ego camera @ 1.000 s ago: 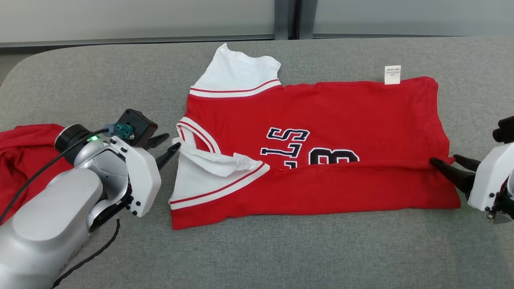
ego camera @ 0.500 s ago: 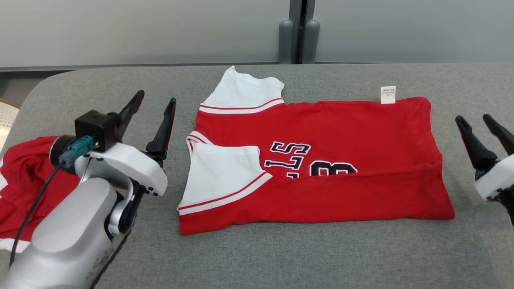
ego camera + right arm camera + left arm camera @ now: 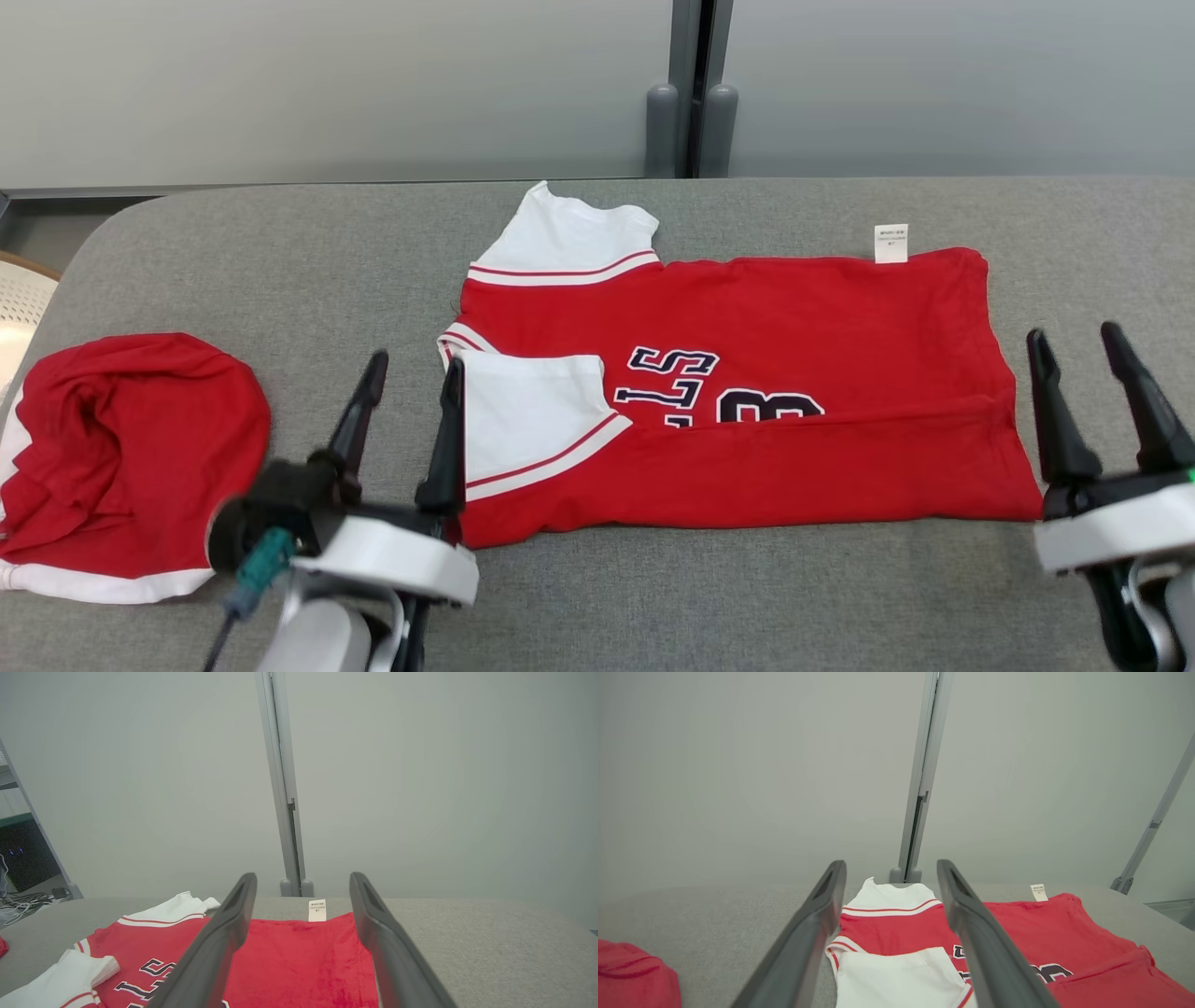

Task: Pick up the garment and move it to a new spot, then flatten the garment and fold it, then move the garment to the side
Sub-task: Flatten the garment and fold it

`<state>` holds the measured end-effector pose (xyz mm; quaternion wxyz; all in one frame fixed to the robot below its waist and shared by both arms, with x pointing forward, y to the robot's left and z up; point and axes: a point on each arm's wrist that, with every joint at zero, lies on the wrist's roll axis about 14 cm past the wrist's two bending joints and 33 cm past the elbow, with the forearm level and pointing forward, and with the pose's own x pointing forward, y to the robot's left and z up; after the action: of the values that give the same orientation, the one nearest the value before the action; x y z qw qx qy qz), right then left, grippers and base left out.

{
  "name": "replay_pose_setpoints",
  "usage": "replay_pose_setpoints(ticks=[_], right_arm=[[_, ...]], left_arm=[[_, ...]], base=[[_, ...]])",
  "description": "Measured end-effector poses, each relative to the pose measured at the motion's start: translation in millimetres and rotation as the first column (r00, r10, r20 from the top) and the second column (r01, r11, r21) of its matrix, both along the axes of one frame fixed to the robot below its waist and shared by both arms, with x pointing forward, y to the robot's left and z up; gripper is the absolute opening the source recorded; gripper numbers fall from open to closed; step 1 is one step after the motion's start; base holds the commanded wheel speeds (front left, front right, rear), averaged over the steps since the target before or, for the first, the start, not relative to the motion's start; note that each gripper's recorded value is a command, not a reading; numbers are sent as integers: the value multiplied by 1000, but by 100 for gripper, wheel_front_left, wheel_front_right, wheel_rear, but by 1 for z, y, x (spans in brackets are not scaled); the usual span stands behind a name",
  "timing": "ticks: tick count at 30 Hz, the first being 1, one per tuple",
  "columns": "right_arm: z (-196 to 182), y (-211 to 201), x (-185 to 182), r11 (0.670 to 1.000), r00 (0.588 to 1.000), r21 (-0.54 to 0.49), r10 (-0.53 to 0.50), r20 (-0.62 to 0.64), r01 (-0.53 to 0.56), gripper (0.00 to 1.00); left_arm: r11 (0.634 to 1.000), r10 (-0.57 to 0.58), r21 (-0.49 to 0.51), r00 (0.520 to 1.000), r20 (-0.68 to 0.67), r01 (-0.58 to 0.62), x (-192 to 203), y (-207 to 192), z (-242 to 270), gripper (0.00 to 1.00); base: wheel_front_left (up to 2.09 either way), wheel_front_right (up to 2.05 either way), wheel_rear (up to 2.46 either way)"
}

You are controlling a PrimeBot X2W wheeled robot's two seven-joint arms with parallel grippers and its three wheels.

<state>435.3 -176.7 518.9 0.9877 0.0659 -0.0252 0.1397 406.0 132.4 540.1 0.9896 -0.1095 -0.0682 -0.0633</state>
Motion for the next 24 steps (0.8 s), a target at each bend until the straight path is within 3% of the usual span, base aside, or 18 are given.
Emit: replay_pose_setpoints(ticks=[3, 8, 15, 24], right_arm=[[-4, 6, -15, 1000, 1000, -3, -15, 12, 15, 100], [-20, 20, -35, 1000, 1000, -22, -11, -15, 10, 100], [-12, 14, -37, 998, 998, 12, -57, 10, 57, 100], [-11, 2, -38, 995, 995, 21, -101, 11, 101, 100]], left_arm=[[999, 29, -28, 997, -70, -31, -14, 0, -26, 100], [998, 57, 8, 978, -200, -57, -35, 5, -72, 100], [994, 96, 74, 960, -261, -79, -39, 13, -94, 100], [994, 96, 88, 895, -436, -64, -48, 9, -147, 100]], base=[[0, 0, 0], [0, 0, 0], [0, 0, 0], [0, 0, 0]])
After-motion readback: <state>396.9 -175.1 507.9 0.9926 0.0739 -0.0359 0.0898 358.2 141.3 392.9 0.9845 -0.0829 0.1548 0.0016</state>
